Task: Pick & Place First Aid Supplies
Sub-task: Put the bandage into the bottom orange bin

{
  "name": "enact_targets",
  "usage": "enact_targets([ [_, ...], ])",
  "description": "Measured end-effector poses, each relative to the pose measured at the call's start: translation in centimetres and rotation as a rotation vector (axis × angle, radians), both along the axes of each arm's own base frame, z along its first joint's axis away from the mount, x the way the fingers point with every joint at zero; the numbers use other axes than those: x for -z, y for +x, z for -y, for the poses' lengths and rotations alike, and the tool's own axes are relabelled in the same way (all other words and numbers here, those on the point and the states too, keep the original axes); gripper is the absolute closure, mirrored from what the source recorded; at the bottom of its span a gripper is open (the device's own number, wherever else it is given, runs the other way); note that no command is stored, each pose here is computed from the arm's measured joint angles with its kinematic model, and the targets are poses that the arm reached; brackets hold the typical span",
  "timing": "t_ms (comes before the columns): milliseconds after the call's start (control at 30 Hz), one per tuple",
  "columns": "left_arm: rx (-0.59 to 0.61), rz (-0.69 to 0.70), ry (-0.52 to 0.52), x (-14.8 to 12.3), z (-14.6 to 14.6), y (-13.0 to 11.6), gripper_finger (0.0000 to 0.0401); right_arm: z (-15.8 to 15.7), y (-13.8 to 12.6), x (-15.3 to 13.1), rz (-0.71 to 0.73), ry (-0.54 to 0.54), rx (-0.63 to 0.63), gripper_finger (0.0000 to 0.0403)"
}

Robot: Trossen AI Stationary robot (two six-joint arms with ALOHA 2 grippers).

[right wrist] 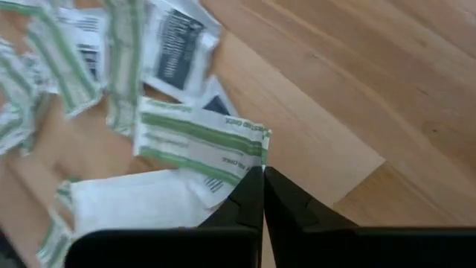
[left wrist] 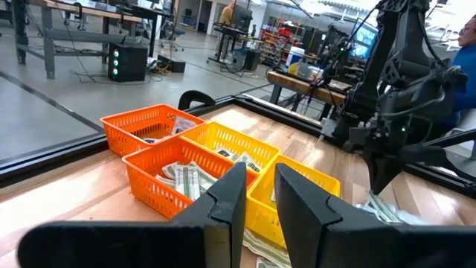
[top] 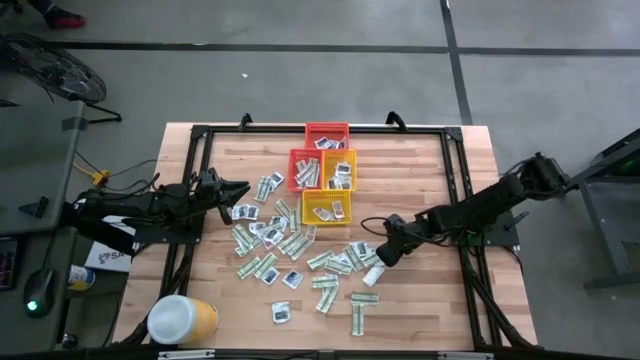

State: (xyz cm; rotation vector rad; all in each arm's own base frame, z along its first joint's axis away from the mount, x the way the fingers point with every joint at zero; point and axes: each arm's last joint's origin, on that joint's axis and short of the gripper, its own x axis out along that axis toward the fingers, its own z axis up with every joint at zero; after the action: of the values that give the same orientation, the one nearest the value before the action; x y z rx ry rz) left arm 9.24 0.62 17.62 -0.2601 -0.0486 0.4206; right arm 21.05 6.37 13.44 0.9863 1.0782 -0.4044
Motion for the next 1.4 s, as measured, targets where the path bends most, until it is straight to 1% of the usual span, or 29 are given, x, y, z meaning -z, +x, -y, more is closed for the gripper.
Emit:
enact_targets([
  [133, 0.000, 0.000, 0.000, 0.0, 0.0, 0.0, 0.0328, 0.1, -0.1, -1.8, 0.000, -0.040, -0.012, 0.0402],
  [300, 0.000, 0.000, 0.000, 0.0, 0.0, 0.0, 0.0328, 0.5, 0.2, -5.2, -0.007, -0.128, -0.040, 0.0402],
  [367, 0.000, 0.000, 0.000, 0.0, 0.0, 0.0, 0.0328, 0.7, 0.5, -6.3, -0.012, -0.155, -0.072, 0.0402],
  [467, 0.000, 0.000, 0.000, 0.0, 0.0, 0.0, 0.0328, 1.1, 1.0, -7.7, -0.005, -0.167, -0.134, 0.0402],
  [600, 0.000, 0.000, 0.000, 0.0, 0.0, 0.0, 0.0328, 1.6, 1.3, -8.4, 0.003, -0.154, -0.164, 0.0403],
  [700, 0.000, -0.001, 0.000, 0.0, 0.0, 0.0, 0.0328, 1.7, 1.4, -8.3, 0.001, -0.124, -0.186, 0.0403],
  [767, 0.000, -0.001, 0.000, 0.0, 0.0, 0.0, 0.0328, 1.7, 1.6, -7.9, -0.006, -0.082, -0.228, 0.0403],
  [867, 0.000, 0.000, 0.000, 0.0, 0.0, 0.0, 0.0328, 1.7, 1.8, -6.3, 0.004, -0.009, -0.263, 0.0403],
  [967, 0.000, -0.001, 0.000, 0.0, 0.0, 0.0, 0.0328, 1.6, 2.2, -4.5, 0.042, 0.029, -0.266, 0.0403],
  [1100, -0.001, -0.001, 0.000, 0.0, 0.0, 0.0, 0.0328, 1.7, 2.0, -2.8, 0.015, 0.020, -0.239, 0.0403],
  [1200, 0.000, 0.000, 0.000, 0.0, 0.0, 0.0, 0.0328, 2.1, 1.5, -2.1, -0.007, 0.001, -0.224, 0.0403],
  [1400, 0.000, -0.001, 0.000, 0.0, 0.0, 0.0, 0.0328, 2.6, 0.5, -0.7, -0.052, 0.006, -0.209, 0.0403],
])
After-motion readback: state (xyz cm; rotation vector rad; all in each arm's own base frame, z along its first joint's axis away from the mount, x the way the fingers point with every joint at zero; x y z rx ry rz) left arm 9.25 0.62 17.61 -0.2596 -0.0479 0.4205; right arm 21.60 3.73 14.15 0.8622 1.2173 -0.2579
